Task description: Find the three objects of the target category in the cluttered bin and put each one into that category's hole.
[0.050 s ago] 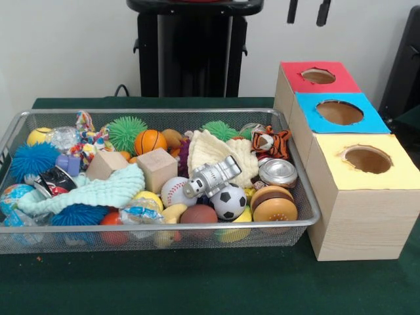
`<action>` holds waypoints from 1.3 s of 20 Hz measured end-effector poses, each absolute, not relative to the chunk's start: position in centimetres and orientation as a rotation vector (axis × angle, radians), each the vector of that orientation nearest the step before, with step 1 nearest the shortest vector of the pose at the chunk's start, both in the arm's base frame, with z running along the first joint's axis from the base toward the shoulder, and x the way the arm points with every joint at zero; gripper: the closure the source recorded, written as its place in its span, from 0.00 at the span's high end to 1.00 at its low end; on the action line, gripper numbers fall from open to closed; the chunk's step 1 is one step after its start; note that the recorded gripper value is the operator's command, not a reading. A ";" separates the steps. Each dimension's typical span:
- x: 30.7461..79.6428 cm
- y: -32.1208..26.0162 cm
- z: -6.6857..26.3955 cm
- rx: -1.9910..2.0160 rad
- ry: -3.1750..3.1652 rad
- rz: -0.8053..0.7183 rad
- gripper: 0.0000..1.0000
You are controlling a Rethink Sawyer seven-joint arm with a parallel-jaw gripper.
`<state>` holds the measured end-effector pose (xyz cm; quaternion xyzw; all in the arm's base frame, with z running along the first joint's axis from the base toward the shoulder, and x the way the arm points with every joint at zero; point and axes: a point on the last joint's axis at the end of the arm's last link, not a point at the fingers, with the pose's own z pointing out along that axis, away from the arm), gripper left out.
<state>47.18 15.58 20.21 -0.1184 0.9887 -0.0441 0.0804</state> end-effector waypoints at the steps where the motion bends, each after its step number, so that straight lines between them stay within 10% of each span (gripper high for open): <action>1: 47.5 15.0 20.0 -0.347 2.938 -0.137 1.00; 26: 50.6 7.2 4.7 -0.299 2.909 -0.086 1.00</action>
